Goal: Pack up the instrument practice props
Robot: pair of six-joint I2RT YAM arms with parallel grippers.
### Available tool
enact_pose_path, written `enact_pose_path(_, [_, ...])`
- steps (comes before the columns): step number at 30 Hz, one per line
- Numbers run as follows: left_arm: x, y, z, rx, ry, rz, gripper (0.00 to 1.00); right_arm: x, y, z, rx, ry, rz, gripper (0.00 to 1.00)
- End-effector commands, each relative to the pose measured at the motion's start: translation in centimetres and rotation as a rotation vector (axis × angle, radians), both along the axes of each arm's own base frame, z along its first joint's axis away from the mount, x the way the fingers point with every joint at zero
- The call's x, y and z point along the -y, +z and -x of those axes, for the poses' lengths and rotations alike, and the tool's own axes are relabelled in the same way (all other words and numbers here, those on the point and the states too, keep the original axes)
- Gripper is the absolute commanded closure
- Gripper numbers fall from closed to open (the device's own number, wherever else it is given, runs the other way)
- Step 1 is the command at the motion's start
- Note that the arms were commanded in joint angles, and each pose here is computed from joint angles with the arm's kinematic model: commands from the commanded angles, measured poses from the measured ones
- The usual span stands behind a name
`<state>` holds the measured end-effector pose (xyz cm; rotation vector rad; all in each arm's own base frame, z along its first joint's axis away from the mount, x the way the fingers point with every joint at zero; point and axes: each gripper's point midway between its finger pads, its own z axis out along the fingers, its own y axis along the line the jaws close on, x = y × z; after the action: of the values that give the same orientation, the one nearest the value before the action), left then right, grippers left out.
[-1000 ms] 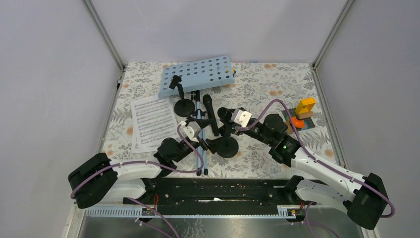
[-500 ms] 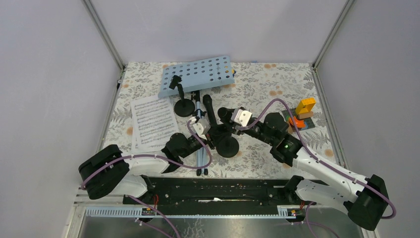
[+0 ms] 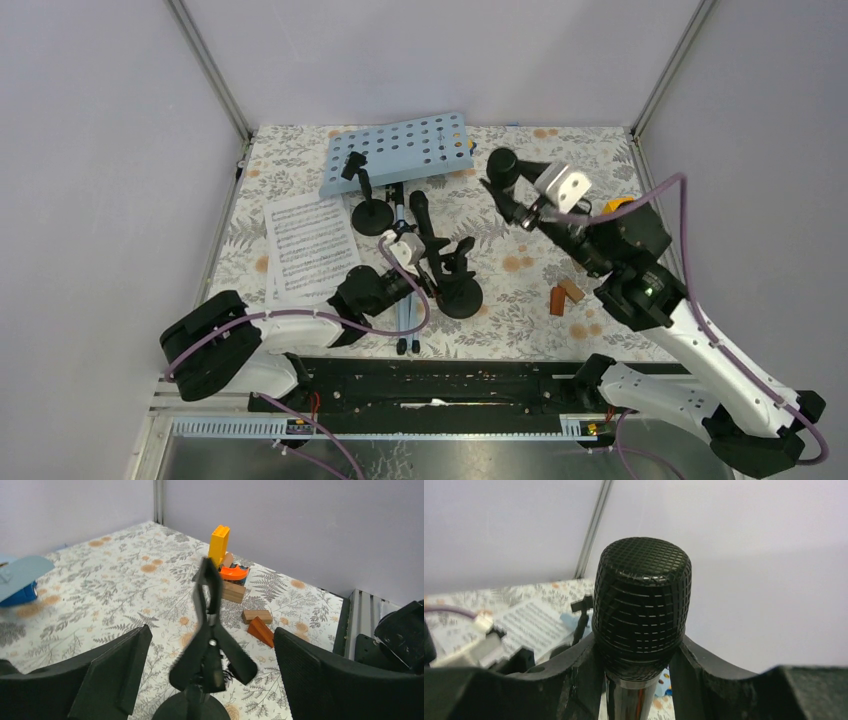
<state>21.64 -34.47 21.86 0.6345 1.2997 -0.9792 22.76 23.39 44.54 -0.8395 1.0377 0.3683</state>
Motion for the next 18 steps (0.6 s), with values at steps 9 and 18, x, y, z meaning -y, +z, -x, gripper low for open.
enact_pose_path(9, [-4.1, 7.1, -2.4, -0.091, 0.244, 0.038, 0.01, -0.3, 5.5, -3.7, -0.351, -0.144, -0.267, 1.00])
enact_pose_path(18, [-13.0, 7.9, 0.0, -0.261, 0.448, -0.042, 0.01, 5.3, -3.7, -14.7, -0.643, -0.692, -0.167, 1.00])
